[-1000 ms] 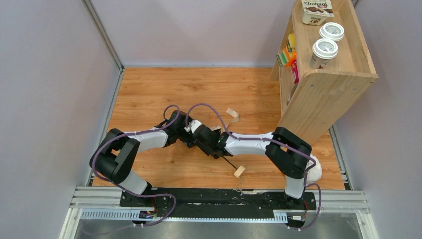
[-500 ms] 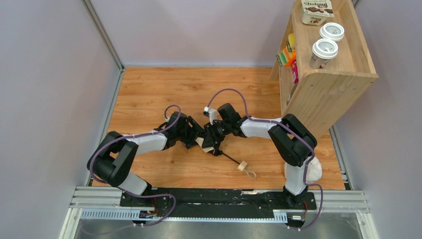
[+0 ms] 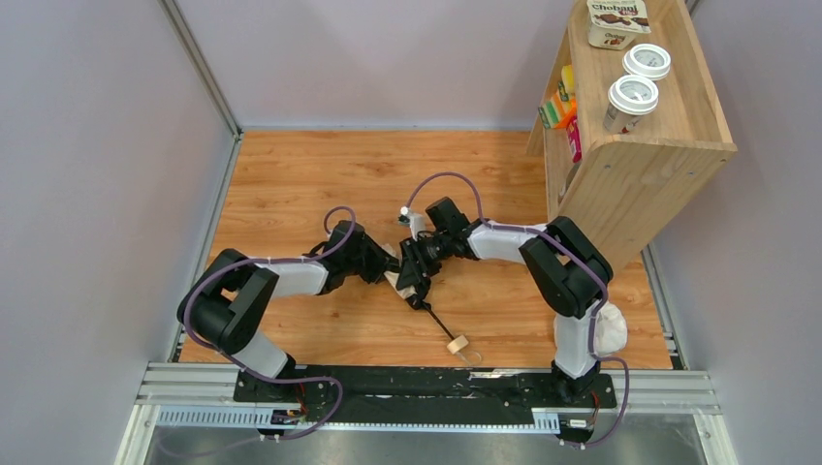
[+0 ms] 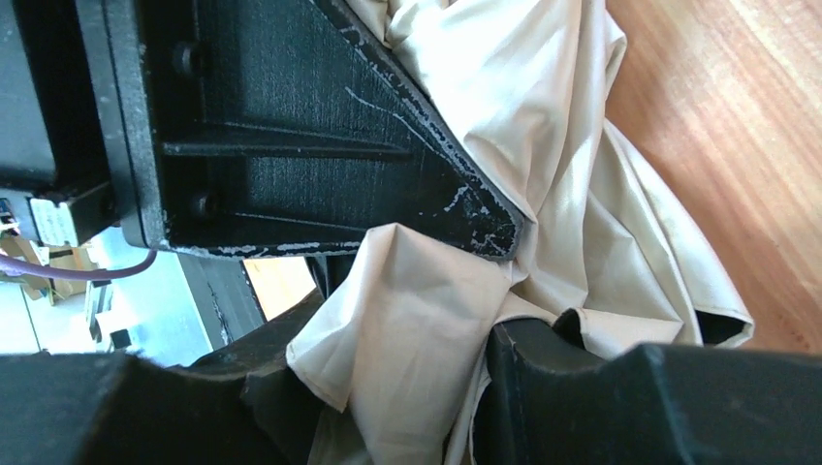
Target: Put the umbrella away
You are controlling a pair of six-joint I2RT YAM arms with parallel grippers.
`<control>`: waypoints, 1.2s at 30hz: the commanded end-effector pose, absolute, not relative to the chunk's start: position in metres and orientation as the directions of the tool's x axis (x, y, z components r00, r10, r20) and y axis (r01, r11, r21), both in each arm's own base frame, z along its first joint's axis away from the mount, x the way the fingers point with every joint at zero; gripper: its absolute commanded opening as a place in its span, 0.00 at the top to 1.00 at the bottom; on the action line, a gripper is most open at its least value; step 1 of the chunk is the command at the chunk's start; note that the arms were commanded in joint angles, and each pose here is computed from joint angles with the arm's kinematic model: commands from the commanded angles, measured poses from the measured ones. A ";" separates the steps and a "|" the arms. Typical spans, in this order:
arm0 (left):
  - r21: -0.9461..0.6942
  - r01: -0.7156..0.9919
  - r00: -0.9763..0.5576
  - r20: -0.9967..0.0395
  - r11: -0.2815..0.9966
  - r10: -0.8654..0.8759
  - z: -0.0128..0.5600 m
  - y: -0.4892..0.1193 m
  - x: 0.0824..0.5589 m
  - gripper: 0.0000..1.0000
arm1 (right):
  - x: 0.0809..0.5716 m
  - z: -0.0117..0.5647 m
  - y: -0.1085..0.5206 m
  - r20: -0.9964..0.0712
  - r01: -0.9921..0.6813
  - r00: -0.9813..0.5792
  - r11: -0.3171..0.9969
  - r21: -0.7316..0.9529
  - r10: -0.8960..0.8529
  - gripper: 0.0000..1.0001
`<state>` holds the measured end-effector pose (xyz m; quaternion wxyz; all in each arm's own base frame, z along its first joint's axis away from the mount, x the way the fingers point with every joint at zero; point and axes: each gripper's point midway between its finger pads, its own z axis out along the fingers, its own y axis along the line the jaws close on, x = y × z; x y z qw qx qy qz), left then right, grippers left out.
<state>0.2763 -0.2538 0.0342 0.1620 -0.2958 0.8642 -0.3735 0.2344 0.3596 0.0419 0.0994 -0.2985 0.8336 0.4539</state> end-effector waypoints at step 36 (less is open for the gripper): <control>-0.662 -0.515 -0.754 0.047 0.545 -0.655 0.018 -0.247 0.248 1.00 | 0.241 0.020 0.365 -0.566 -0.734 -0.458 0.651 -0.193 -0.685 0.20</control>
